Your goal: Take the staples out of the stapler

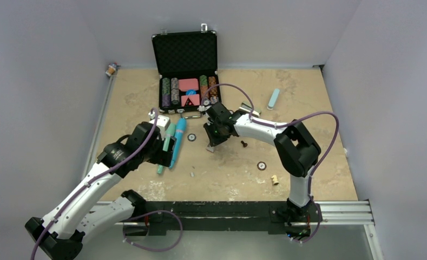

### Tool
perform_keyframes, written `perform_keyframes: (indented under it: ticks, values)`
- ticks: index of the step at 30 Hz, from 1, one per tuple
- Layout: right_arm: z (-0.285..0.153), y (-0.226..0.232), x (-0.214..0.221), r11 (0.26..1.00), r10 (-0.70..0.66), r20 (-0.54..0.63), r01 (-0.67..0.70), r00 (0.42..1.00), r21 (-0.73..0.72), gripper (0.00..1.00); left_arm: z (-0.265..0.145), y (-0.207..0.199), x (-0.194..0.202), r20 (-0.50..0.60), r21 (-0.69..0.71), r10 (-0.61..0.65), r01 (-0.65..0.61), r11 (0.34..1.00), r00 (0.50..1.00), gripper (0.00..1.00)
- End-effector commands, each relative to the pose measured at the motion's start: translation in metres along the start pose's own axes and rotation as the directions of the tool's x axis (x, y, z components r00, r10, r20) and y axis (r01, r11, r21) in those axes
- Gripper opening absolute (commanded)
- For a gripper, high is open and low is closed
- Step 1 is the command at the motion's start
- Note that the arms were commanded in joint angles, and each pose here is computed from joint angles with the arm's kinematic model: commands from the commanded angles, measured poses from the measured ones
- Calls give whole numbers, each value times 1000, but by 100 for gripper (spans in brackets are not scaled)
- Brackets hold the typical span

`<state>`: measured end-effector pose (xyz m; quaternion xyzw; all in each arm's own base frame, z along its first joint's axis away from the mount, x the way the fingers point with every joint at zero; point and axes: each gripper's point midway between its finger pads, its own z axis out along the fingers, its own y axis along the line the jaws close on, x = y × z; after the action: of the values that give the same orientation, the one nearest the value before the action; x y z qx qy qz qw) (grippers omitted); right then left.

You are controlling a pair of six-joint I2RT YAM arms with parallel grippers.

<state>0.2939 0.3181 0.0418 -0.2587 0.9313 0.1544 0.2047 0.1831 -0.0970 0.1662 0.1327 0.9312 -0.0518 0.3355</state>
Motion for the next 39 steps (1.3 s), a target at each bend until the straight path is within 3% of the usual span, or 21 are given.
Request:
perform_keyframes:
  ticks: [1,7,18,30,33,37,39]
  values:
    - [0,8,-7,1000,-9,25,10,1000,-29,26,-2,0,-8,28,0,-10,10,1000,1000,94]
    - [-4,10,-10,999,-10,34,11,999,-33,42,-2,1,-7,27,-1,-10,10,1000,1000,94]
    - [-47,31,-33,995,22,96,-12,995,-99,45,-2,1,-8,30,-1,-11,11,1000,999,94]
    - [-91,52,-2,978,161,25,-156,987,-137,46,-3,1,-7,32,0,-10,10,1000,999,95]
    - [-102,59,-2,975,170,39,-162,985,-154,53,-5,2,-8,43,-3,-16,16,1000,999,95]
    - [-111,72,-1,973,166,50,-155,985,-171,84,-8,5,-9,64,-11,-25,26,1000,998,100]
    - [-108,78,3,973,169,38,-160,985,-165,87,-8,5,-9,66,-14,-27,28,1000,997,100]
